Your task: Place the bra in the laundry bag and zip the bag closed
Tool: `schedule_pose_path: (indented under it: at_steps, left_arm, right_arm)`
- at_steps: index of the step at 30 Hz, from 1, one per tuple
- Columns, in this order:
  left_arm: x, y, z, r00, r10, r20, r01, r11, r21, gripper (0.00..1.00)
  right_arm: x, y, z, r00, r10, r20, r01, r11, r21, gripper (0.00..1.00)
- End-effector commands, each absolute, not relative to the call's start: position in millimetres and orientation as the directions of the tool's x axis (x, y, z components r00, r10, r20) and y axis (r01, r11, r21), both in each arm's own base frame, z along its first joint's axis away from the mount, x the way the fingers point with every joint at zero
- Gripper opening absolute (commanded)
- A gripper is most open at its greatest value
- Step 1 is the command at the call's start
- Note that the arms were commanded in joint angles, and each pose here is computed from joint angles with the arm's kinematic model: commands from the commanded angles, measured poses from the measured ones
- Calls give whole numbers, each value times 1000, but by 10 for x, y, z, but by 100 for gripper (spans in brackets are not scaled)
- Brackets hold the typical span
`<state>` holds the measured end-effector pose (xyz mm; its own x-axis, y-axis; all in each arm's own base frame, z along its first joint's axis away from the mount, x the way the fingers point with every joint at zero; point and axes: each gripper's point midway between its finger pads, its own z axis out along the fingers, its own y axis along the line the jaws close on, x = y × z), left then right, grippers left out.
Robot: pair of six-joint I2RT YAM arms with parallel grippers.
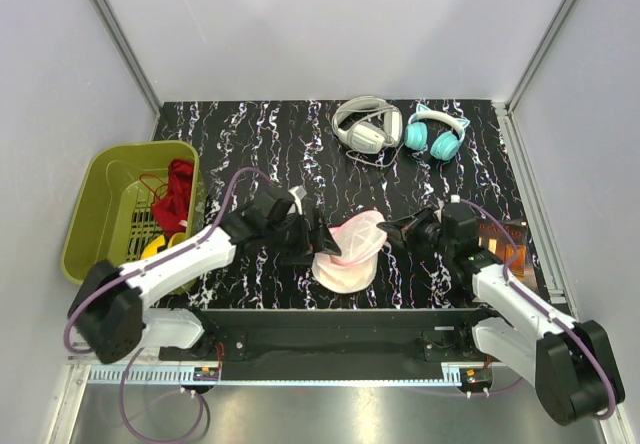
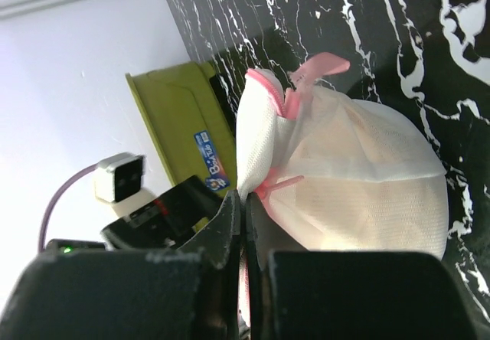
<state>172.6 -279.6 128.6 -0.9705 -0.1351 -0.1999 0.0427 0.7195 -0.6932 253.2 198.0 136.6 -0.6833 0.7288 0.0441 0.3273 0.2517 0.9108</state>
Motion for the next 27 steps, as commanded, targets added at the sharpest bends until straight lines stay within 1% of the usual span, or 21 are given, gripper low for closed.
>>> schedule_pose_path:
  at_steps: [1,5,6,8,9,10,12,13,14,15,16,17,18,19,20,21,22,23,25,26,27]
  left_arm:
    - [1944,-3173,1318,-968,-162,-192,36,667,-744,99]
    - [2132,-3333,1300,-960,-151,-237,83,653,-753,96]
    - [2208,-3366,1347,-951,-134,-278,125,657,-744,94]
    - [2296,-3398,1286,-951,-114,-289,141,670,-729,84]
    - [2381,-3400,1336,-944,-104,-314,167,670,-723,77]
    - [2422,-3399,1310,-942,-100,-320,171,675,-717,61]
    - [2523,-3386,1345,-930,-84,-358,211,674,-708,48]
    - [2546,-3391,1365,-925,-71,-373,233,669,-706,40]
    - [2549,-3401,1379,-921,-51,-385,257,663,-703,34]
    - [2549,-3424,1401,-914,-14,-406,301,648,-699,25]
    - [2545,-3437,1410,-910,4,-415,321,640,-698,18]
    - [2538,-3442,1416,-905,22,-424,340,636,-693,3]
    - [2534,-3440,1414,-893,51,-448,377,629,-680,0]
    - [2524,-3431,1406,-885,69,-460,397,626,-671,0]
    - [2520,-3403,1400,-880,81,-467,407,635,-656,5]
    - [2559,-3354,1417,-856,95,-508,440,651,-619,16]
    - [2576,-3313,1423,-847,104,-522,448,667,-595,29]
    - [2609,-3209,1411,-840,114,-530,439,716,-543,52]
    - [2635,-3070,1540,-794,134,-593,474,747,-466,64]
    - [2674,-2935,1545,-780,123,-613,450,791,-414,68]
    - [2652,-2857,1730,-754,96,-649,448,799,-402,69]
  right_arm:
    - [2515,1897,1354,-616,782,98,397,200,896,0]
    - [2429,1935,1340,-648,753,113,401,211,891,0]
    - [2398,1950,1337,-657,743,128,411,211,887,0]
    - [2322,1993,1359,-689,711,141,411,223,884,0]
    - [2263,2031,1398,-722,677,140,400,244,884,6]
    - [2214,2042,1358,-738,658,148,416,272,868,8]
    - [2106,2042,1360,-788,605,113,396,358,845,12]
    - [2081,2049,1360,-805,585,102,385,383,840,17]
    - [1997,2025,1291,-834,546,79,365,440,821,18]
    - [1997,2039,1384,-855,515,57,333,463,821,20]
    - [1969,2039,1350,-872,487,55,328,495,804,23]
    - [1914,2022,1318,-895,444,36,297,534,792,24]
    - [1888,2061,1386,-914,403,41,271,532,802,26]
    - [1864,2071,1341,-923,379,61,276,545,792,26]
    - [1831,2077,1351,-935,348,65,262,558,787,28]
    - [1816,2089,1357,-939,334,80,265,557,787,29]
    - [1819,2089,1338,-940,330,83,267,565,781,31]
    - [1843,2092,1361,-941,330,74,260,566,782,34]
    - [1889,2098,1360,-940,334,72,262,571,778,35]
    - [1930,2110,1398,-941,332,64,254,569,782,37]
    - [1942,2126,1424,-943,325,67,250,564,787,38]
